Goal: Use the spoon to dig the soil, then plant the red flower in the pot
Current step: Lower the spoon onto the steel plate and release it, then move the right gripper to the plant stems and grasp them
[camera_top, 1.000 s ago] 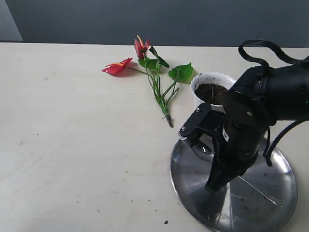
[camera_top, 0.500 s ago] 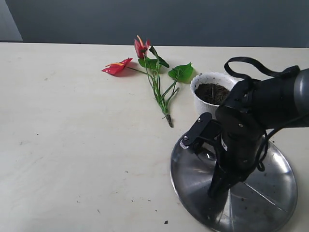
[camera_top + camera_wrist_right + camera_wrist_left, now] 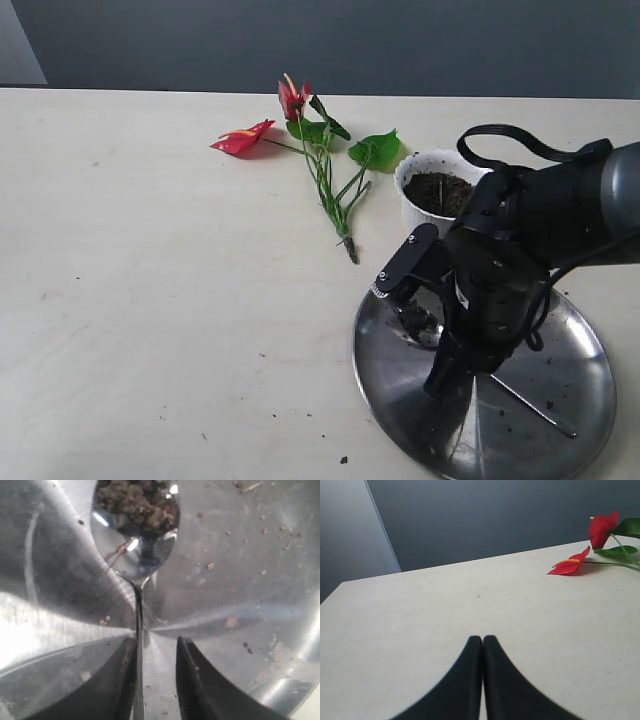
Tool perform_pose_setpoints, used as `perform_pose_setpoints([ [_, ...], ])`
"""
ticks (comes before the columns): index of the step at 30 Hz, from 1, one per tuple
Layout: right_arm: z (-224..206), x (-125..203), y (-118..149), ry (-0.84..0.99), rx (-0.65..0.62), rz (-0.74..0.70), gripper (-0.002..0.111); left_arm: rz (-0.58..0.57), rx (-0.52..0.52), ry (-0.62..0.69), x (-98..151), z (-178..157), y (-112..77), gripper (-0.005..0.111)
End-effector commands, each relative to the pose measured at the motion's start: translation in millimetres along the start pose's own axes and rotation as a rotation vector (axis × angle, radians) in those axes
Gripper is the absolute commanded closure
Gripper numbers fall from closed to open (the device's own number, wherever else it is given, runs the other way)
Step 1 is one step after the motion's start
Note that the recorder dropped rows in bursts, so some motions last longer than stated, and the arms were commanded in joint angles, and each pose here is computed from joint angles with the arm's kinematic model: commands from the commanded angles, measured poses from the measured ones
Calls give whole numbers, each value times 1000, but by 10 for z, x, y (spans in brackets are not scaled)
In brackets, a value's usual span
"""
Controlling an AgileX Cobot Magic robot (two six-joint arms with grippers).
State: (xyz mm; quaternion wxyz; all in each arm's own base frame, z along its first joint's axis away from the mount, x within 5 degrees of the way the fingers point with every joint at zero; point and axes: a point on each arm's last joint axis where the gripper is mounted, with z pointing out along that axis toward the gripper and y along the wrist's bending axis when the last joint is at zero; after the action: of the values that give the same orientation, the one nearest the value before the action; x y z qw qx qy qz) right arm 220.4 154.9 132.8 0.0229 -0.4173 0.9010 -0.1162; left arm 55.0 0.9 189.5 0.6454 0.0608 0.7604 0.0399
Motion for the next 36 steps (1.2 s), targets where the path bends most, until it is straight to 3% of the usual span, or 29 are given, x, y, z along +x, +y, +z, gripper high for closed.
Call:
perform_pose_setpoints([
  [1,-19,-8,-46,-7,29,-7,79,-4,4,-4,-13,2,-2,105],
  [7,-338,-152,-149,-141,44,135,79,-4,4,-4,-13,2,-2,105],
  [21,-1079,-705,-354,-474,-18,291,79,-4,4,-4,-13,2,-2,105],
  [28,-995,-1124,-390,-534,-42,332,50,-4,4,-4,-13,2,-2,105],
  [33,-753,-1447,-380,-544,-50,326,50,-4,4,-4,-13,2,-2,105],
  [36,-650,-1648,-548,-548,-21,376,50,-4,4,-4,-13,2,-2,105],
])
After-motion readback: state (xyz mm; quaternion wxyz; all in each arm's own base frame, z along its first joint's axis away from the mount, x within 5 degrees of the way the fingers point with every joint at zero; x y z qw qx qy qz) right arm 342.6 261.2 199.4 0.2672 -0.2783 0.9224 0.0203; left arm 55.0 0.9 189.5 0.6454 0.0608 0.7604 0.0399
